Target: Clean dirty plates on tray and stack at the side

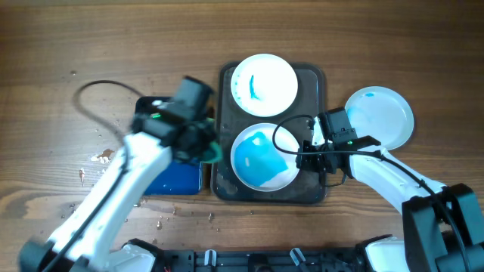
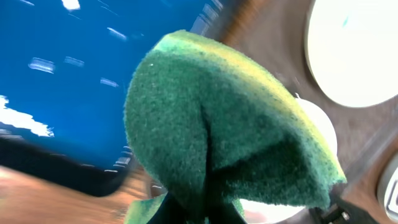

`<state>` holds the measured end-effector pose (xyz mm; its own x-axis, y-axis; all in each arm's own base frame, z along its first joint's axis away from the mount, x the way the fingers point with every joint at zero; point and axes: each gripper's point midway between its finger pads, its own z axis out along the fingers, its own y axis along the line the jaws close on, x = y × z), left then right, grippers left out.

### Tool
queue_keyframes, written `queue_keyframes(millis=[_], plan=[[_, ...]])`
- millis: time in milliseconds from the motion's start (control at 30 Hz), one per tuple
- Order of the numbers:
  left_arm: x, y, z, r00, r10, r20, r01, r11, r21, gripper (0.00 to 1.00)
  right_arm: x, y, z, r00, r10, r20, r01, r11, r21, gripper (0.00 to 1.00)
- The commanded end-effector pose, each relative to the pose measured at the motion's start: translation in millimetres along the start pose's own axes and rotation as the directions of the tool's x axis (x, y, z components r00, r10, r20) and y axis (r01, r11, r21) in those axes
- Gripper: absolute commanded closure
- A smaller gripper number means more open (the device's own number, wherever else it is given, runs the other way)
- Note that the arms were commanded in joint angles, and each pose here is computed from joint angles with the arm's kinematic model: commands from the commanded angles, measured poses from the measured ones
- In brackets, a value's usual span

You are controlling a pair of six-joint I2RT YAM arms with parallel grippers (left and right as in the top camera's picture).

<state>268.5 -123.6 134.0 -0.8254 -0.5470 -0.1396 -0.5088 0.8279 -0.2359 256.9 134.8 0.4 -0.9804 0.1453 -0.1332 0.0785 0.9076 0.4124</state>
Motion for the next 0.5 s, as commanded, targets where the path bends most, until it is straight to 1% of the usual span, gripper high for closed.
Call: queue_keyframes(millis=[0,67,133,167,233,300,333,367,400,467], plan=[[-48.5,56.3,-11.1,0.99,0.061,0.127,-0.043,0.989,-0.141,0.96,4.5,-7.7,4.2,1.0,-0.002,-0.014,0.003,1.0,0.023,0.96],[-52.2,77.5,12.1,0.992,0.086,0.09,-0.067,0.979,-0.19,0.96,4.5,-7.7,4.2,1.0,-0.002,-0.014,0.003,1.0,0.023,0.96],[-50.0,97.7,49.9,0.994,0.091,0.053,-0.077,0.971,-0.228,0.96,4.5,-7.7,4.2,1.0,-0.002,-0.014,0.003,1.0,0.023,0.96],[-47.3,109.7,74.1,0.996,0.079,0.027,-0.07,0.965,-0.251,0.93,4.6,-7.7,4.2,1.0,-0.003,-0.014,0.003,1.0,0.023,0.96],[-45.1,115.2,86.0,0.998,0.067,-0.001,-0.065,0.96,-0.271,0.92,4.6,-7.7,4.2,1.0,-0.003,-0.014,0.003,1.0,0.023,0.96],[-44.2,107.7,82.2,0.998,0.061,-0.008,-0.061,0.971,-0.233,0.62,2.2,-5.4,2.4,0.999,-0.032,-0.012,0.032,0.999,0.019,0.96],[-45.6,102.2,70.6,0.999,0.053,-0.004,-0.052,0.978,-0.201,0.23,-3.3,0.6,-6.5,0.998,-0.062,-0.012,0.062,0.998,0.019,0.96],[-48.4,100.2,60.8,0.999,0.046,0.009,-0.044,0.981,-0.188,0.1,-9.6,4.9,-15.4,0.997,-0.071,0.0,0.071,0.997,0.026,0.96],[-52.0,99.4,49.7,0.999,0.038,0.028,-0.032,0.984,-0.175,0.0,-17.7,12.7,-26.2,0.995,-0.097,0.02,0.097,0.995,0.02,0.95],[-62.7,100.2,15.2,0.996,0.001,0.094,0.011,0.991,-0.13,0.0,-35.9,33.2,-56.4,0.982,-0.175,0.066,0.175,0.984,0.007,0.96]])
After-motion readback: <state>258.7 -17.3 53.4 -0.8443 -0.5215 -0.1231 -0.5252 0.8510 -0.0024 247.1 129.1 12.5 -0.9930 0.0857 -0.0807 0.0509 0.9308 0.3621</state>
